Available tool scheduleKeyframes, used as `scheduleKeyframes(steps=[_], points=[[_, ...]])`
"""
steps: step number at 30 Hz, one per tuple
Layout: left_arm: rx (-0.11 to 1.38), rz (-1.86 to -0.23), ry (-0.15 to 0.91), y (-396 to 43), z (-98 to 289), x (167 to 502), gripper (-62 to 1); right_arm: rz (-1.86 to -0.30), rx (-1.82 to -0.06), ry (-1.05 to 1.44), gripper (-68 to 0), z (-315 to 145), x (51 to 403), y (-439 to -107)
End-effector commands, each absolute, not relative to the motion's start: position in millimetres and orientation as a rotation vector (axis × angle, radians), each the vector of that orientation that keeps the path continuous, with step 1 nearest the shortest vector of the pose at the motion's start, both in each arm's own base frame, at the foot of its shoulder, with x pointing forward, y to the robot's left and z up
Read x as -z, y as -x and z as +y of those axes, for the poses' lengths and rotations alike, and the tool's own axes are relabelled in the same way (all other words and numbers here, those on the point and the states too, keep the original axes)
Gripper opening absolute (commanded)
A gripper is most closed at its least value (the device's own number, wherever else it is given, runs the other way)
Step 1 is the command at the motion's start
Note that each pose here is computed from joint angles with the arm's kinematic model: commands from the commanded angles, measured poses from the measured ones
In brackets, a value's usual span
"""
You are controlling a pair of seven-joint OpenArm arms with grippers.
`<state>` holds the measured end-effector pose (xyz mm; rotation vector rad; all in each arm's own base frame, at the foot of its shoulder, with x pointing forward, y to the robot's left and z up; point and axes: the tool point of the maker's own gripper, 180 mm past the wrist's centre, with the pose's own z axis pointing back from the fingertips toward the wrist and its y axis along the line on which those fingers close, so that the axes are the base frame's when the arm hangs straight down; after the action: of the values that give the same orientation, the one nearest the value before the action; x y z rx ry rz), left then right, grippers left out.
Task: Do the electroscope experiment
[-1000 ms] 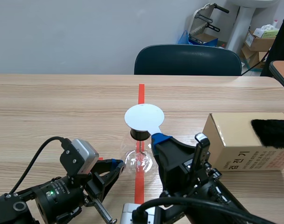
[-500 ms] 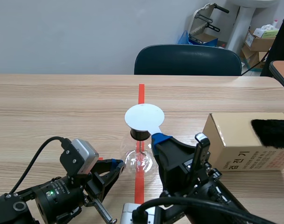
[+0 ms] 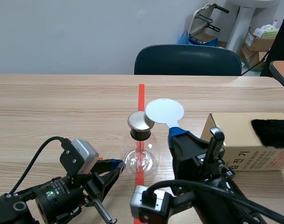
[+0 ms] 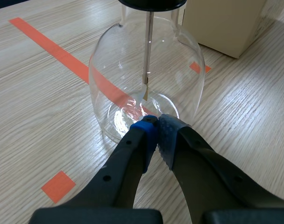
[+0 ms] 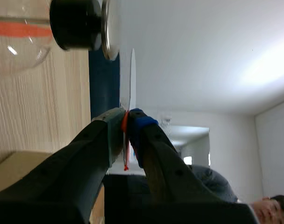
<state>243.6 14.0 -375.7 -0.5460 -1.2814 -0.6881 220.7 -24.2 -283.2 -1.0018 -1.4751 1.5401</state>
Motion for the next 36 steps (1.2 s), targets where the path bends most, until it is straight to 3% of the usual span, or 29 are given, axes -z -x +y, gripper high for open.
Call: scheduleKeyframes(steps=[1,17,36], points=[[0.680,-1.305,0.563,-245.0,9.9,369.4,-58.2,-1.476,-1.504,1.054,-66.7,-32.1,273.8,-226.4],[0.680,-1.304,0.563,-245.0,9.9,369.4,-58.2,-1.209,-1.221,1.258,-66.7,-98.6,271.0,-238.9],[0.680,-1.305,0.563,-245.0,9.9,369.4,-58.2,-1.198,-1.210,1.264,-66.7,-101.1,271.0,-238.8]])
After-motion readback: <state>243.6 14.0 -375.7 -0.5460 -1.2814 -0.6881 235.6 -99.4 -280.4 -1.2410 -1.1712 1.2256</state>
